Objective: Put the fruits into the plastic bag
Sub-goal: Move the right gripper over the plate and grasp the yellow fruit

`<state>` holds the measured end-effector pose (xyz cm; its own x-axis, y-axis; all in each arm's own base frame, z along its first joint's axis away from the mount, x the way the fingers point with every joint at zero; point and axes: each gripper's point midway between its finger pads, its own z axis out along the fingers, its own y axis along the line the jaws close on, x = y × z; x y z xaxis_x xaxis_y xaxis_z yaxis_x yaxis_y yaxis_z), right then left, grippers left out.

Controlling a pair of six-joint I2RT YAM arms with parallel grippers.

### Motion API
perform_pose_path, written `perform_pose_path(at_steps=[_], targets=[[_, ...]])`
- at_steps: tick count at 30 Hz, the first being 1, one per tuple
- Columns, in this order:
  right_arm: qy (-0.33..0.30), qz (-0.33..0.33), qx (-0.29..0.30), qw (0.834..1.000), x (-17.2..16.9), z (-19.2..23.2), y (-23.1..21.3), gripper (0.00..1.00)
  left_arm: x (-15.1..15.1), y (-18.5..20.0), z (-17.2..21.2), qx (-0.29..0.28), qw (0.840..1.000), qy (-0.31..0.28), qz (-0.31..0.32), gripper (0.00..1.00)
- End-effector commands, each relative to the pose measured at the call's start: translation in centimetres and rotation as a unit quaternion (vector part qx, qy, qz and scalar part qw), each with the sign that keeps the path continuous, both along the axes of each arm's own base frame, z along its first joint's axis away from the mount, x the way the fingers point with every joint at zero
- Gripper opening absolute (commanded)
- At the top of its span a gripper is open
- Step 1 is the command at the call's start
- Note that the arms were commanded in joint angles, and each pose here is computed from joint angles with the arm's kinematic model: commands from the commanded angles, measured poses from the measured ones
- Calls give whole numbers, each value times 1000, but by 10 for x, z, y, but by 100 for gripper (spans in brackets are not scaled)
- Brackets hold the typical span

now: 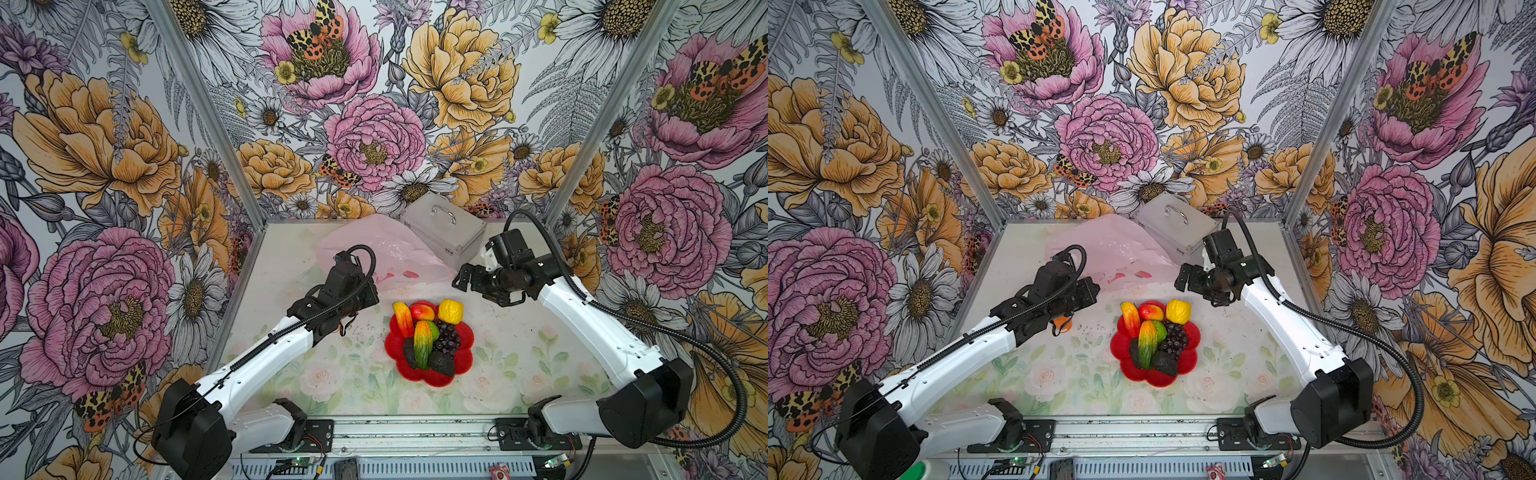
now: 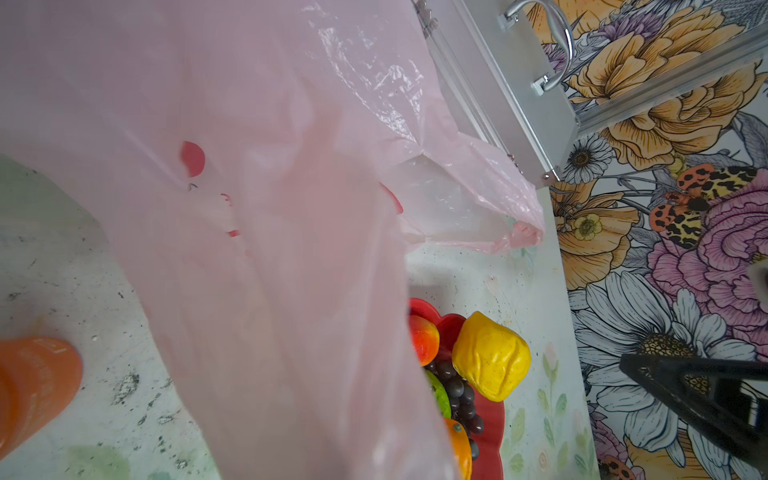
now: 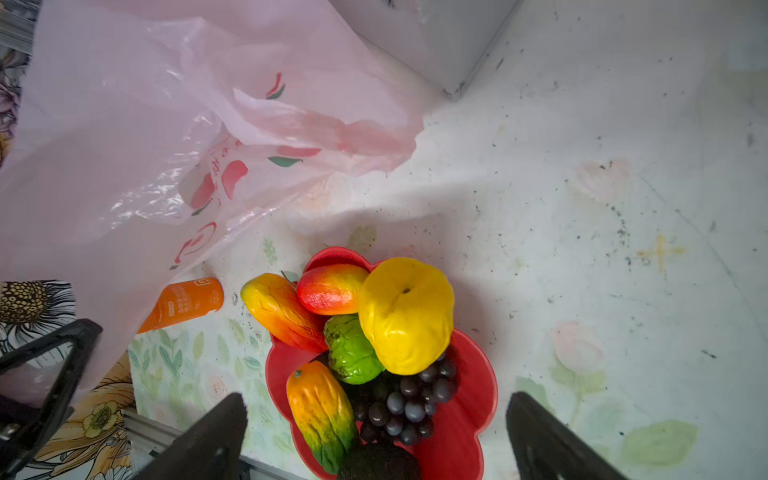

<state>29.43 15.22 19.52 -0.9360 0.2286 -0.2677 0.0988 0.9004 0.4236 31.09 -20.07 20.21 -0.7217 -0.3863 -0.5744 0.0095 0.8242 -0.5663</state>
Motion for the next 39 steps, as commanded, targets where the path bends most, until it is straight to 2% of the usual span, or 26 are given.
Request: perform_pose_path(at_steps=[1, 14, 22, 33, 39], targets=[[34, -3, -16, 999, -7, -18, -2, 100, 1, 2, 12, 7, 1000, -19, -5, 0], [77, 19, -60, 995, -4, -55, 7, 98, 4, 7, 7, 8, 1000, -13, -6, 0], [87, 43, -75, 992, 6, -70, 32, 99, 5, 13, 6, 4, 1000, -10, -1, 0], [101, 42, -94, 990, 16, -92, 33, 99, 3, 19, 5, -1, 1000, -9, 4, 0], [97, 42, -98, 990, 21, -98, 34, 96, 3, 19, 5, -3, 1000, -7, 6, 0]])
